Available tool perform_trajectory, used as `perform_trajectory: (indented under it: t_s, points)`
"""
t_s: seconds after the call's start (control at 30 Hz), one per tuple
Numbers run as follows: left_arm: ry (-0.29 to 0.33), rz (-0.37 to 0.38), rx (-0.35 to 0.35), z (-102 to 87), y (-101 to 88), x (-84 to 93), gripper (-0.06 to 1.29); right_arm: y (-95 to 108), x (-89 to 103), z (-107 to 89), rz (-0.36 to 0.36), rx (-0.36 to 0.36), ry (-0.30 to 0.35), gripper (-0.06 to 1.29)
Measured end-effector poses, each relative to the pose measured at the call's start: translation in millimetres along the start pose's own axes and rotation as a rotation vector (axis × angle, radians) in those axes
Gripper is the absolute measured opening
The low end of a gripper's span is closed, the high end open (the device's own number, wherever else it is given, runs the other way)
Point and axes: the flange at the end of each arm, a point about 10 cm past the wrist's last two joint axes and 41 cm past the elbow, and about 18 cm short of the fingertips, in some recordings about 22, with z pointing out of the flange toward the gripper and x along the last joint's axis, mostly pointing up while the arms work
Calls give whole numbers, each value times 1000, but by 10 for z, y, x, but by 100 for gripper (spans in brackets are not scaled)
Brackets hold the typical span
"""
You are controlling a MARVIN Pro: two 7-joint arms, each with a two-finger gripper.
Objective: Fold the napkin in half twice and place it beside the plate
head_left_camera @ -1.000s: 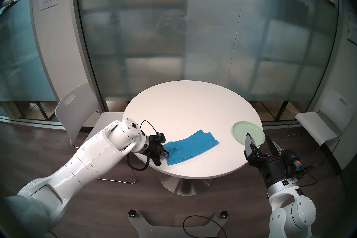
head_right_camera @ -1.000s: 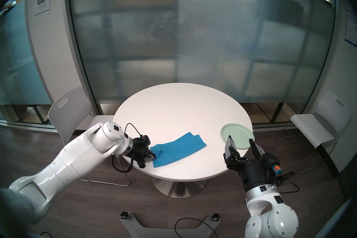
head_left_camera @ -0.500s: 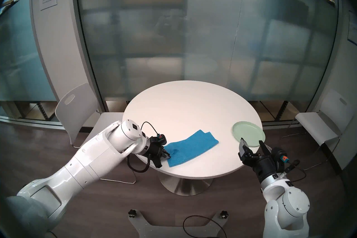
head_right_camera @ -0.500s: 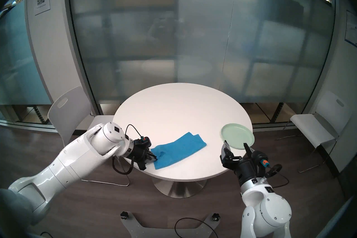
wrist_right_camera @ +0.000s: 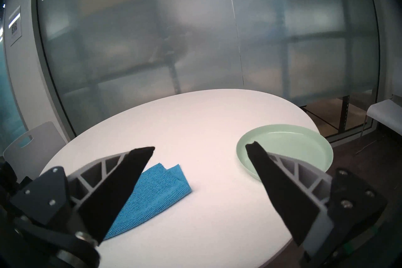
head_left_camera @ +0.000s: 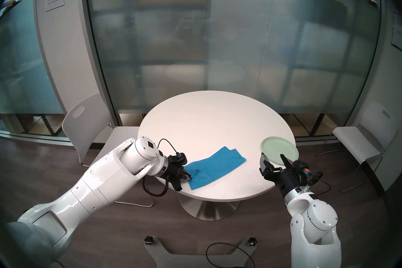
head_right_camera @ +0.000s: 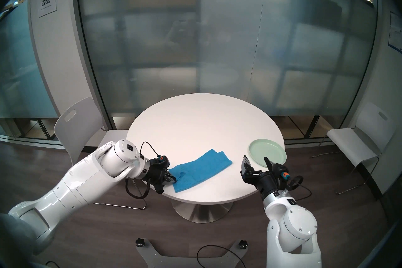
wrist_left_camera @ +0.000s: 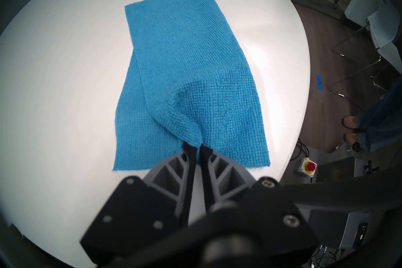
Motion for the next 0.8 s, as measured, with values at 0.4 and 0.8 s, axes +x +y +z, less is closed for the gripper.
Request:
perform_trajectory:
  t_s: [0.4,0.8]
  points:
    - [4,-2,4,-19,79,-23,20,-73,-183,316,-62,47,-47,121]
    - [6,-4,-11,-49,212,-68,20,-99,-285,509,-92,66,-89,121]
